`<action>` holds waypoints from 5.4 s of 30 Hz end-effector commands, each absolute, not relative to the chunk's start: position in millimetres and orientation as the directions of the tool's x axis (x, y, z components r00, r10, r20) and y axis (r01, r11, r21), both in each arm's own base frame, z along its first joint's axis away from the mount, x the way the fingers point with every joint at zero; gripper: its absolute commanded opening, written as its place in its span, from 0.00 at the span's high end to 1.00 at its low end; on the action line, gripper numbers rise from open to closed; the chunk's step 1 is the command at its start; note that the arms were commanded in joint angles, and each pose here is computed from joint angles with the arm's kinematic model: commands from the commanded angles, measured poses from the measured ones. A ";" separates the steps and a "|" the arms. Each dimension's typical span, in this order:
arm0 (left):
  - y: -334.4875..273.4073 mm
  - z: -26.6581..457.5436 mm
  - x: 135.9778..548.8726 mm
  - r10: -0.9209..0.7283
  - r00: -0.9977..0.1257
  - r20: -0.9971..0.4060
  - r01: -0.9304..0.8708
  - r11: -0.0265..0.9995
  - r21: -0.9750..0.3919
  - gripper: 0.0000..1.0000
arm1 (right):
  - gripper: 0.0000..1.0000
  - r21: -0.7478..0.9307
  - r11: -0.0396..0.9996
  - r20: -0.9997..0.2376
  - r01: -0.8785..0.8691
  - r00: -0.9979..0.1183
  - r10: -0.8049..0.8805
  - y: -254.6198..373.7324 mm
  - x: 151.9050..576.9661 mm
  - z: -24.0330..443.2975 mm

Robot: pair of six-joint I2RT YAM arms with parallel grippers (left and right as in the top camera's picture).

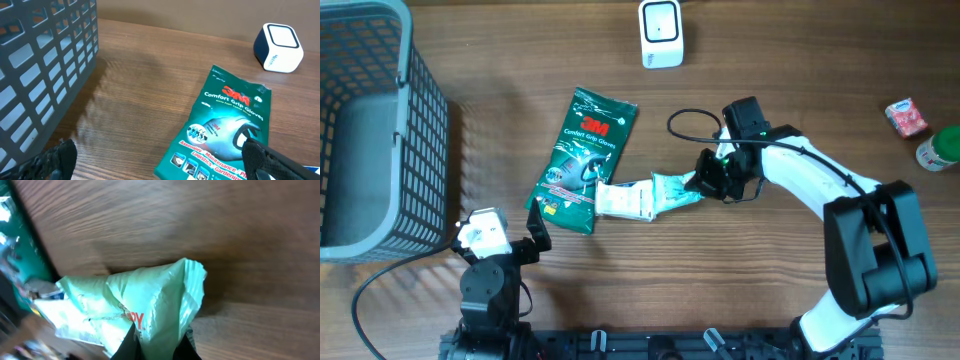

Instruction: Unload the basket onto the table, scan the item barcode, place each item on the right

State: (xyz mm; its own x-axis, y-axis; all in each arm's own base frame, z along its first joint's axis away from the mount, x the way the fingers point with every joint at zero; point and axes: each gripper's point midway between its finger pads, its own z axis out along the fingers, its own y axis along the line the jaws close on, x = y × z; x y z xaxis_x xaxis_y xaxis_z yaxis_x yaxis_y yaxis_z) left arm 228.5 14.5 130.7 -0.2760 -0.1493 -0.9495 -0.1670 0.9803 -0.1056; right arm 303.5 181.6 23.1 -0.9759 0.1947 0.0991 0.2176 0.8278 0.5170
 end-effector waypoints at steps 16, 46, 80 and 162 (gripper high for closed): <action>12.9 129.7 228.9 -0.165 -0.273 -0.948 -0.163 0.979 -0.123 0.00 | 0.96 0.628 0.527 0.307 0.573 -0.804 0.509 199.6 306.3 129.4; 12.9 129.7 228.9 -0.165 -0.273 -0.948 -0.163 0.979 -0.123 0.00 | 0.96 -0.256 0.332 0.838 0.908 0.037 0.544 173.1 186.6 111.7; 12.9 129.7 228.9 -0.165 -0.273 -0.948 -0.163 0.979 -0.123 0.00 | 0.96 0.609 0.353 0.535 0.711 -0.696 0.479 189.1 340.4 87.9; 12.9 129.7 228.9 -0.165 -0.273 -0.948 -0.163 0.979 -0.123 0.00 | 0.00 0.575 0.693 -0.083 0.435 -0.811 0.579 59.3 433.8 211.3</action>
